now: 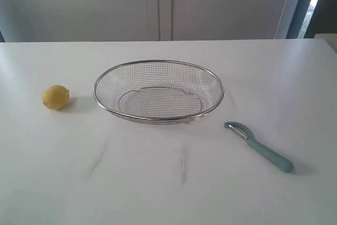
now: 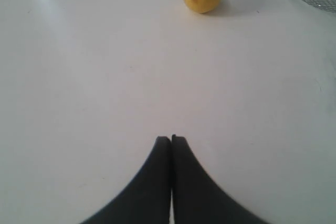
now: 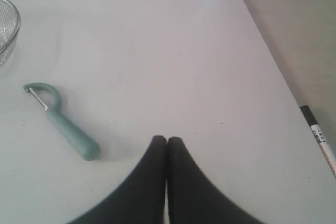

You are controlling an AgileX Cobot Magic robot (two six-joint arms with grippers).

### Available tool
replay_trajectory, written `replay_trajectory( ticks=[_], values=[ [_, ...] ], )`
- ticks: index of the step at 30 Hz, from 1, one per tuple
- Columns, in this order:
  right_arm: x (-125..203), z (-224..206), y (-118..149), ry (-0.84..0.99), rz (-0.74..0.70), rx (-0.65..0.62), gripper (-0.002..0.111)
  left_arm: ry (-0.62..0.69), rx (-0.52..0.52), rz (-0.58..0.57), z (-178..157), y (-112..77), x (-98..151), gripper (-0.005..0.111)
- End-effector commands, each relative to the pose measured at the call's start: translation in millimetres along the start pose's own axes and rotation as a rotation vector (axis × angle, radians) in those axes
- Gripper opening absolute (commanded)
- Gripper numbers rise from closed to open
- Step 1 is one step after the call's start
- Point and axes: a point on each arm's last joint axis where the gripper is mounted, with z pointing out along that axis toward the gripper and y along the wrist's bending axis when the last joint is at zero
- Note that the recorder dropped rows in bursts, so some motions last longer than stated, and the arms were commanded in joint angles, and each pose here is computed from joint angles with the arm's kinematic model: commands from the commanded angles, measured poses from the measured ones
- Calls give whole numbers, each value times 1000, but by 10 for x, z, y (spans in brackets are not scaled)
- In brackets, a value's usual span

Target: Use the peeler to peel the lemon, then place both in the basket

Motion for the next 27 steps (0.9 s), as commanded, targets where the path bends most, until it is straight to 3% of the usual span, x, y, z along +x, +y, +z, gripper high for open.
replay_trajectory(
  ticks=[1,13,21,27],
  values=[
    [-183,112,-13,92,-6,8,0,1,-1,-10,7,-1,16,0],
    [-584,777,13,434,17,-23,0,1,-1,-10,7,-1,16,0],
    [-694,1272,41,604,-9,-56,0,1,-1,-10,7,-1,16,0],
    [-718,1608,189,680,-76,-151,0,1,-1,-10,7,-1,16,0]
  ],
)
